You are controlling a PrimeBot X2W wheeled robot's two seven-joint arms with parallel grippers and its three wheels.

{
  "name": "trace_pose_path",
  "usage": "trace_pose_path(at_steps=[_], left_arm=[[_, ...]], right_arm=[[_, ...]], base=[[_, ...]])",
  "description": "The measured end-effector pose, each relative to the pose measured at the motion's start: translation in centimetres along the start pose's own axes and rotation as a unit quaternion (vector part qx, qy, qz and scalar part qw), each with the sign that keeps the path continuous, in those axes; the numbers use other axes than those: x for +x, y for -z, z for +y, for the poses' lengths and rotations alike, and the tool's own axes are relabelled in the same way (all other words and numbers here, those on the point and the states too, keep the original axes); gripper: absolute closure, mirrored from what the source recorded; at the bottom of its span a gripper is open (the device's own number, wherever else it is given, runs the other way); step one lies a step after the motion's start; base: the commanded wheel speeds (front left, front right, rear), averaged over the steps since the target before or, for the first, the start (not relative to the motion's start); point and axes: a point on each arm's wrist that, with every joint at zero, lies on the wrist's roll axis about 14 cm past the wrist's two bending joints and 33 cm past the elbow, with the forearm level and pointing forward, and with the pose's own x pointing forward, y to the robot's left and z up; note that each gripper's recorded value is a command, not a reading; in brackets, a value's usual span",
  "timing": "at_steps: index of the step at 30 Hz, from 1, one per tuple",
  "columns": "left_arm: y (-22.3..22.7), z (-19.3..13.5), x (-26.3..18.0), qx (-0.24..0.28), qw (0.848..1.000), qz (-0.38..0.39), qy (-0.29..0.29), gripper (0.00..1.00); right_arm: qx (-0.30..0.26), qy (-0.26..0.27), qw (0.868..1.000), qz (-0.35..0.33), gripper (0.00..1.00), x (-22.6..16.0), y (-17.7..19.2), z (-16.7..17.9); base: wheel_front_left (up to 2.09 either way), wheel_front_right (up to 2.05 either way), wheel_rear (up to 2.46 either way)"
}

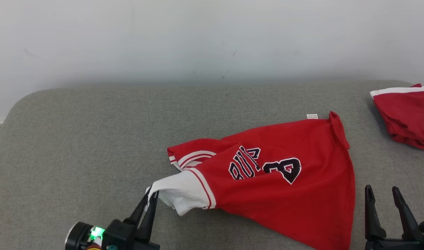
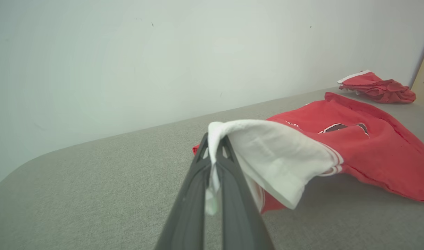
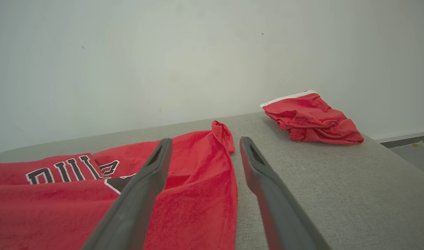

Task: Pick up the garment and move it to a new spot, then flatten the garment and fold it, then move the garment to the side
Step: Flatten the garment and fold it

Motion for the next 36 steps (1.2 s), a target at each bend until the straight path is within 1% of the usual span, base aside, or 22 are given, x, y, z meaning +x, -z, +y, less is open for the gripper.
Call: trace_pose_path(at_steps=[2,4,6,7,10,11,12,15,17,20,22,25,29,33,36], left_arm=[[0.0,0.4,-0.8,0.016,1.000,0.008,-0.003,1.00],[0.4,0.0,-1.7,0.012,1.000,0.019,-0.001,1.00],[2.1,-0.9,-2.9,-0.007,0.999,0.053,0.003,1.00],[4.1,-1.8,-4.2,-0.029,0.996,0.087,0.005,1.00],[6.9,-3.7,-5.8,-0.066,0.989,0.135,0.014,1.00],[7.8,-4.5,-6.4,-0.078,0.985,0.151,0.019,0.57],[8.6,-5.4,-6.9,-0.084,0.982,0.165,0.028,0.00],[9.7,-6.7,-7.5,-0.099,0.978,0.182,0.038,0.00],[9.9,-7.0,-7.6,-0.101,0.978,0.179,0.038,0.00],[8.2,-6.8,-6.6,-0.117,0.983,0.141,0.028,0.00],[6.3,-6.2,-5.6,-0.121,0.987,0.103,0.020,0.00],[4.2,-4.6,-5.0,-0.114,0.991,0.064,-0.003,0.00],[1.6,-1.2,-4.5,-0.097,0.994,0.018,-0.051,0.00],[-0.1,2.3,-4.6,-0.081,0.992,-0.012,-0.100,0.00],[-0.5,4.8,-5.4,-0.072,0.988,-0.019,-0.137,0.00]], right_arm=[[0.001,-0.002,1.000,0.002,0.00,0.0,0.1,0.2],[0.002,-0.003,1.000,0.004,0.00,0.1,0.3,0.3],[0.003,-0.002,1.000,0.010,0.00,0.0,0.7,0.2],[0.003,-0.001,1.000,0.014,0.00,0.0,1.0,0.2],[0.004,0.000,1.000,0.019,0.00,-0.1,1.2,0.2],[0.003,0.000,1.000,0.020,0.00,-0.1,1.3,0.1],[0.002,0.000,1.000,0.021,0.00,0.0,1.4,0.0],[0.000,-0.001,1.000,0.025,0.00,0.0,1.5,-0.1],[-0.001,-0.002,1.000,0.025,0.00,0.0,1.5,-0.1],[-0.001,-0.003,1.000,0.023,0.00,0.1,1.4,-0.1],[-0.002,-0.004,1.000,0.023,0.00,0.0,1.4,0.0],[-0.002,-0.006,1.000,0.020,0.00,0.0,1.2,0.2],[-0.001,-0.008,1.000,0.018,0.00,-0.2,1.0,0.3],[-0.001,-0.004,1.000,0.022,0.00,-0.4,1.3,0.0],[-0.001,-0.001,1.000,0.027,0.00,-0.6,1.5,-0.3]], base=[[0.00,0.00,0.00],[0.00,0.00,0.00],[0.00,0.00,0.00],[0.00,0.00,0.00],[0.00,0.00,0.00],[0.00,0.00,0.00],[0.00,0.00,0.00],[0.00,0.00,0.00],[0.00,0.00,0.00],[0.00,0.00,0.00],[0.00,0.00,0.00],[0.00,0.00,0.00],[0.00,0.00,0.00],[0.00,0.00,0.00],[0.00,0.00,0.00]])
